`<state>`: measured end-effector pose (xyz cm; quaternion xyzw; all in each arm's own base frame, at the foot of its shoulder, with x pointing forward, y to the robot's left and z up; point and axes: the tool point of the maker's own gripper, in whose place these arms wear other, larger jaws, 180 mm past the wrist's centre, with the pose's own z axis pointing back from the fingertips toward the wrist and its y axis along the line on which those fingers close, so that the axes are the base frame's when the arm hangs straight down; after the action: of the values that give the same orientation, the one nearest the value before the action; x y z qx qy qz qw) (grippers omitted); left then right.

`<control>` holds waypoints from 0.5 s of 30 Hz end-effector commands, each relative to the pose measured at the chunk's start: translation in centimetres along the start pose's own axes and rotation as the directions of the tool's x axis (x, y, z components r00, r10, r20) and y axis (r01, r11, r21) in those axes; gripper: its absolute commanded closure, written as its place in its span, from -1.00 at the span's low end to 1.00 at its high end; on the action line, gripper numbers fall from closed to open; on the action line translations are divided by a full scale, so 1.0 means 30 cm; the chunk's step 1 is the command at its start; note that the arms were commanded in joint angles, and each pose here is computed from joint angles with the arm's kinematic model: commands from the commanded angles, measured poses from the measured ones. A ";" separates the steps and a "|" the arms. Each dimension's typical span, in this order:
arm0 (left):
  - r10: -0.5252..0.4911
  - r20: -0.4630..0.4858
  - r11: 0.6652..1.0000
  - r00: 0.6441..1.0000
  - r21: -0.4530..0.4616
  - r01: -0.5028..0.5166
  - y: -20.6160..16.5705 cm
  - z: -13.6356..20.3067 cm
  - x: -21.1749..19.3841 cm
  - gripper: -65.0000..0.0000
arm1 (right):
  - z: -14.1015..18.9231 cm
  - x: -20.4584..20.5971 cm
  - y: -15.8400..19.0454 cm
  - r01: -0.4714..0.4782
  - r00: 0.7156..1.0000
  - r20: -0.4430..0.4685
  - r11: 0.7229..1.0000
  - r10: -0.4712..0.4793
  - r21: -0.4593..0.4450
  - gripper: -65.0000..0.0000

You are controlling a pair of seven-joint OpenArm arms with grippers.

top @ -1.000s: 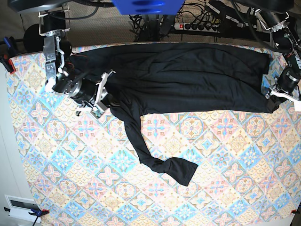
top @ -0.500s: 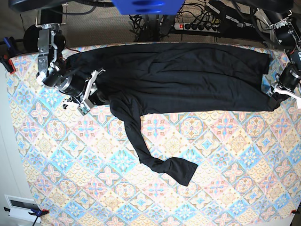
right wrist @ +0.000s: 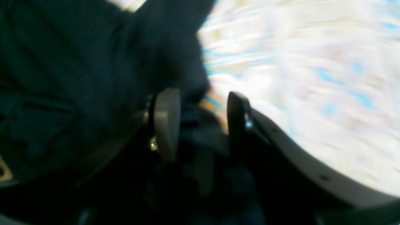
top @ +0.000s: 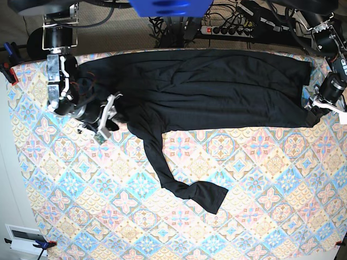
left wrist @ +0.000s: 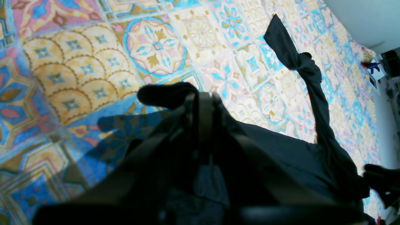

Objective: Layout the t-shirt on the table in an organized manner, then fold the t-shirt properly
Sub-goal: 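Hold the folded shirt edges with both grippers and adjust the right grip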

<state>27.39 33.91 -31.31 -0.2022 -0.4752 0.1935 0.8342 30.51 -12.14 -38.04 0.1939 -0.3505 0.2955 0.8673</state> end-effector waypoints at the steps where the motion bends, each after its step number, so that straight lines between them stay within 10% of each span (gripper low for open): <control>1: -0.029 0.049 0.999 0.998 -0.017 0.030 -0.018 0.010 0.066 1.00 | 0.016 0.050 -0.026 -0.018 0.999 0.041 1.000 0.018 -0.011 0.26; 15: -0.029 0.052 0.999 0.998 -0.016 0.030 -0.017 0.009 0.068 1.00 | 0.027 -0.002 -0.068 0.001 1.000 0.013 1.000 -0.001 -0.026 0.19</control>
<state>27.45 33.94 -31.28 -0.2020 -0.4760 0.1936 0.8337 30.43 -14.49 -39.28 0.1762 -0.3341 0.2878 0.8801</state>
